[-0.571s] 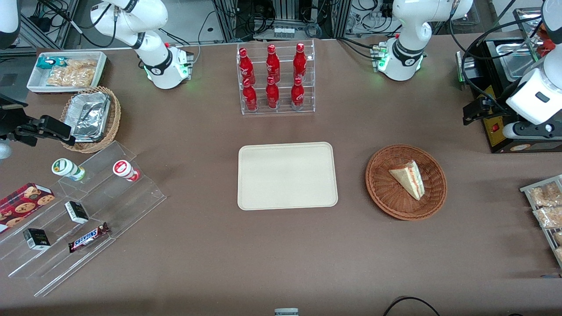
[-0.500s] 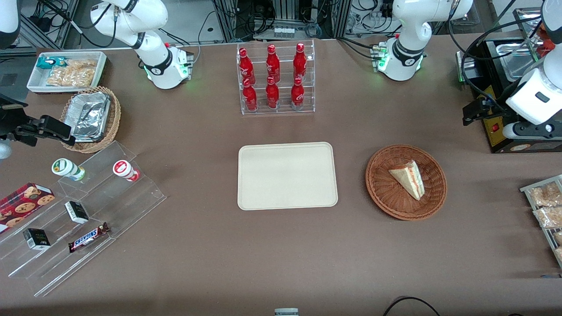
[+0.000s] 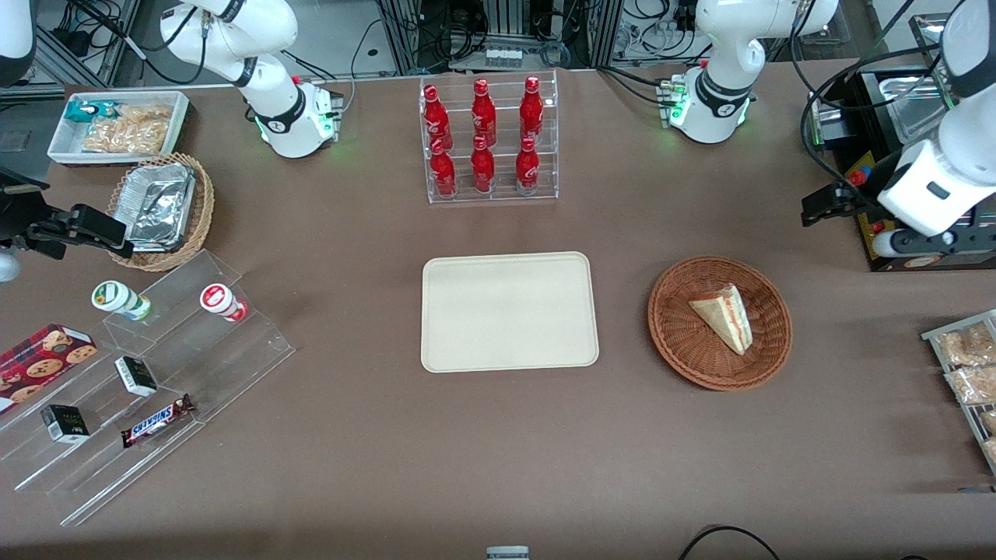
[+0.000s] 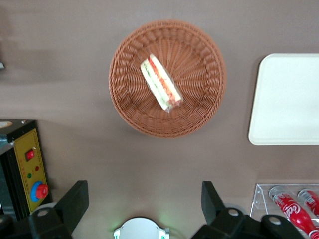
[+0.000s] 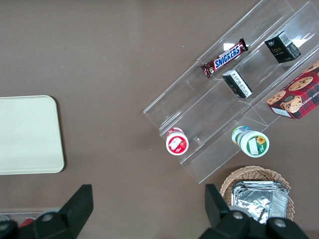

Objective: Place sandwich from basket to tray
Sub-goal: 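Move the left gripper over the wicker basket toward the sandwich, then lower the open left gripper and close it on the wrapped sandwich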

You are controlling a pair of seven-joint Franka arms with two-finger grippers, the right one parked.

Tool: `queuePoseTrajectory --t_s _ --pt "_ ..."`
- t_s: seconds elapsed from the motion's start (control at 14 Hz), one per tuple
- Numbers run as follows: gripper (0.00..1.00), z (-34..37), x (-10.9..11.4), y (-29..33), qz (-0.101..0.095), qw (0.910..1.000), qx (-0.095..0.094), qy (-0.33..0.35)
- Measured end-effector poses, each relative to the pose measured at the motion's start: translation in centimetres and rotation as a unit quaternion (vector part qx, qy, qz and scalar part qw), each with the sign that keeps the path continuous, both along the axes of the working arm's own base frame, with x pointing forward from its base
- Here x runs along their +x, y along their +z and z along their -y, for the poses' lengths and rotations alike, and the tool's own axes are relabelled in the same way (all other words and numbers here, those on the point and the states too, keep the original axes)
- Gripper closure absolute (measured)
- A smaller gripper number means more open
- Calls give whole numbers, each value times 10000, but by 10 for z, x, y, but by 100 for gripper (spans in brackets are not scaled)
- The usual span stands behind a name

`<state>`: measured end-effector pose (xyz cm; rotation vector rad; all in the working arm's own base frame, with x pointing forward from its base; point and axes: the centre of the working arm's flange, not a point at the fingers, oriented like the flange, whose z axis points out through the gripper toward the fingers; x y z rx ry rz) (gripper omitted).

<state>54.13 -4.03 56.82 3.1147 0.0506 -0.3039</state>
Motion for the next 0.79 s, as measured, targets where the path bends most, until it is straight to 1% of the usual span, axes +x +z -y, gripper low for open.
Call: queuePoseTrajectory --t_s 0.07,0.14,0.21,0.36,0.43,0.64,0.79 --pt "0 0 3 -14 -109 9999 3 1" --pt "0 0 8 -28 -166 9999 3 4" --pt "0 0 13 -44 -166 9999 0 9" --pt "0 2 20 -84 -1 10000 -12 16" --pt "0 3 21 -106 92 10000 -17 10" --pt "0 5 11 -164 246 9997 -21 5" --pt "0 4 2 -197 411 9991 -15 77"
